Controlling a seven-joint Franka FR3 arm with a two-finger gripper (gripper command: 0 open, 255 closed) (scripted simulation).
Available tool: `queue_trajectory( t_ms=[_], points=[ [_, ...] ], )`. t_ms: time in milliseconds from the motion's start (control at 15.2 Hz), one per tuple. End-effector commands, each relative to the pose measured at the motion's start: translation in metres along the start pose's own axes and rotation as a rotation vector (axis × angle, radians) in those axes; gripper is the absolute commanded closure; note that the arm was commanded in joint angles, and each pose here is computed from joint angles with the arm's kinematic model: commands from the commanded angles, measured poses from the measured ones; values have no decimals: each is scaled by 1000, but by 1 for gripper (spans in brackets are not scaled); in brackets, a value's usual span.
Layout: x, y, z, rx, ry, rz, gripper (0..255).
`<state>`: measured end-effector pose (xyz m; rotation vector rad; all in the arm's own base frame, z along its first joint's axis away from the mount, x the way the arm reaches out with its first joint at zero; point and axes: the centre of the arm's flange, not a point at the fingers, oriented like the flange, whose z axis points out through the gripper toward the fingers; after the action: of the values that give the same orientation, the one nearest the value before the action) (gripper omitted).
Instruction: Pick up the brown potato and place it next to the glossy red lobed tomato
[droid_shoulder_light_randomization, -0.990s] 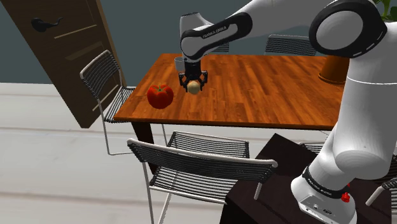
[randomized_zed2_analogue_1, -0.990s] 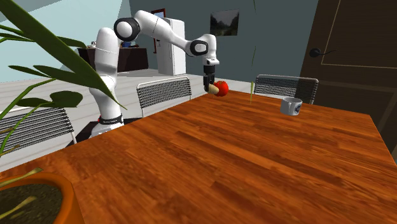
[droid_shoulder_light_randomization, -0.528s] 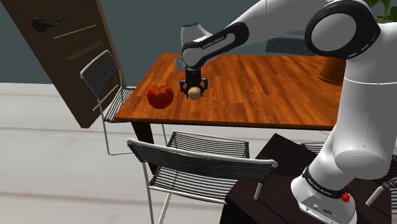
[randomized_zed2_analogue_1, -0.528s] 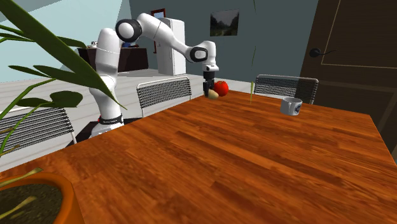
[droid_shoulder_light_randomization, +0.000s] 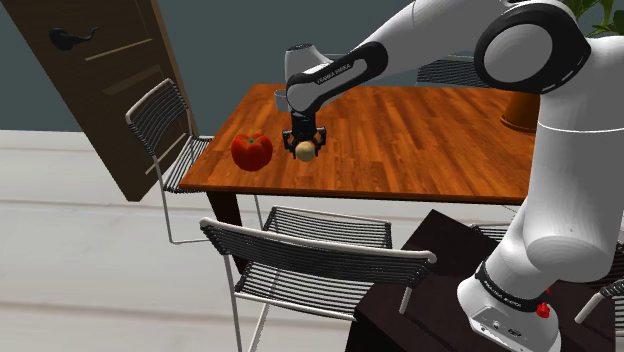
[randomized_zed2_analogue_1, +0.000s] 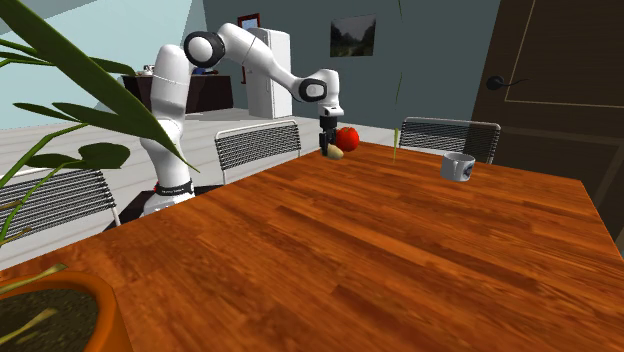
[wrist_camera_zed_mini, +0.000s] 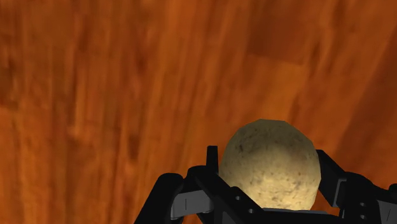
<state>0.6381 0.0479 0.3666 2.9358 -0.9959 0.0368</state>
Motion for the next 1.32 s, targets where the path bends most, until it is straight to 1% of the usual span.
queue_trajectory(
  t_ms=[0, 66, 132, 462, 726, 1254],
  points=[
    [0, 0, 0, 0, 0, 0, 255],
    [0, 0, 0, 0, 0, 0, 255],
    [0, 0, 0, 0, 0, 0, 0],
    [0, 0, 0, 0, 0, 0, 0],
    [0, 0, -50, 0, 0, 0, 0],
    [0, 0, -50, 0, 0, 0, 0]
  ],
)
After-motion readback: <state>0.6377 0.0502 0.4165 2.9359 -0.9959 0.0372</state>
